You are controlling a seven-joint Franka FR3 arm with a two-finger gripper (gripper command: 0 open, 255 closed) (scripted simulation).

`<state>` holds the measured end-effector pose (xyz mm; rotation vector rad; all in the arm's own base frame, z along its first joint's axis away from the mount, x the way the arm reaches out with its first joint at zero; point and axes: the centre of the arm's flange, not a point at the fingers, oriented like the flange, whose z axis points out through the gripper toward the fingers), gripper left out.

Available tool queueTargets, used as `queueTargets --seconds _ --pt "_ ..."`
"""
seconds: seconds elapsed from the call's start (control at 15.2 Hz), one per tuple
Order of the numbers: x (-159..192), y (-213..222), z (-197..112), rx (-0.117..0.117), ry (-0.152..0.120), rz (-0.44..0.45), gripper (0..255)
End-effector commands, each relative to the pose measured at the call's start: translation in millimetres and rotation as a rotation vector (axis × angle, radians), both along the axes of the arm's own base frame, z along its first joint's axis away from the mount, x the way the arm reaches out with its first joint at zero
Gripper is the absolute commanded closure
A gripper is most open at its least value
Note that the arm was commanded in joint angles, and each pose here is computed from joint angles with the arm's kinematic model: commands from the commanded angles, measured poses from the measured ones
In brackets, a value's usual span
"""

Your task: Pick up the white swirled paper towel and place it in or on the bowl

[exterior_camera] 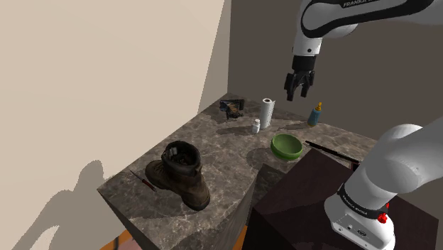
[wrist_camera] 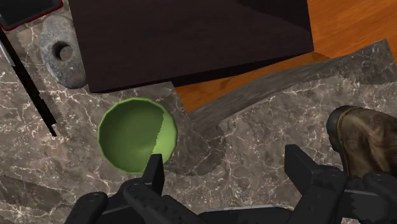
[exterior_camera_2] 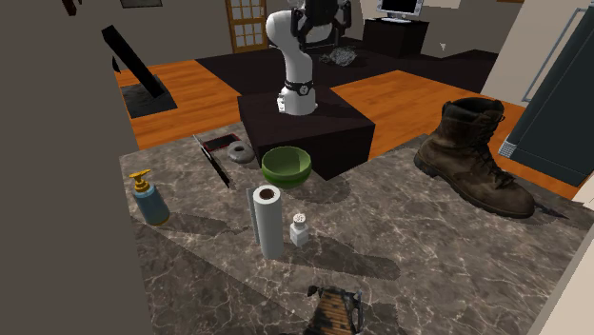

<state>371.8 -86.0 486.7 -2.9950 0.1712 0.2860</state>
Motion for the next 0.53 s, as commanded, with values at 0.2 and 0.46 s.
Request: queueTargets --seconds 0.2,0.46 --pt "44 -37 -36 -0.008 0.004 0.012 0" --pt "79 -67 -62 -0.014 0.007 0.022 0"
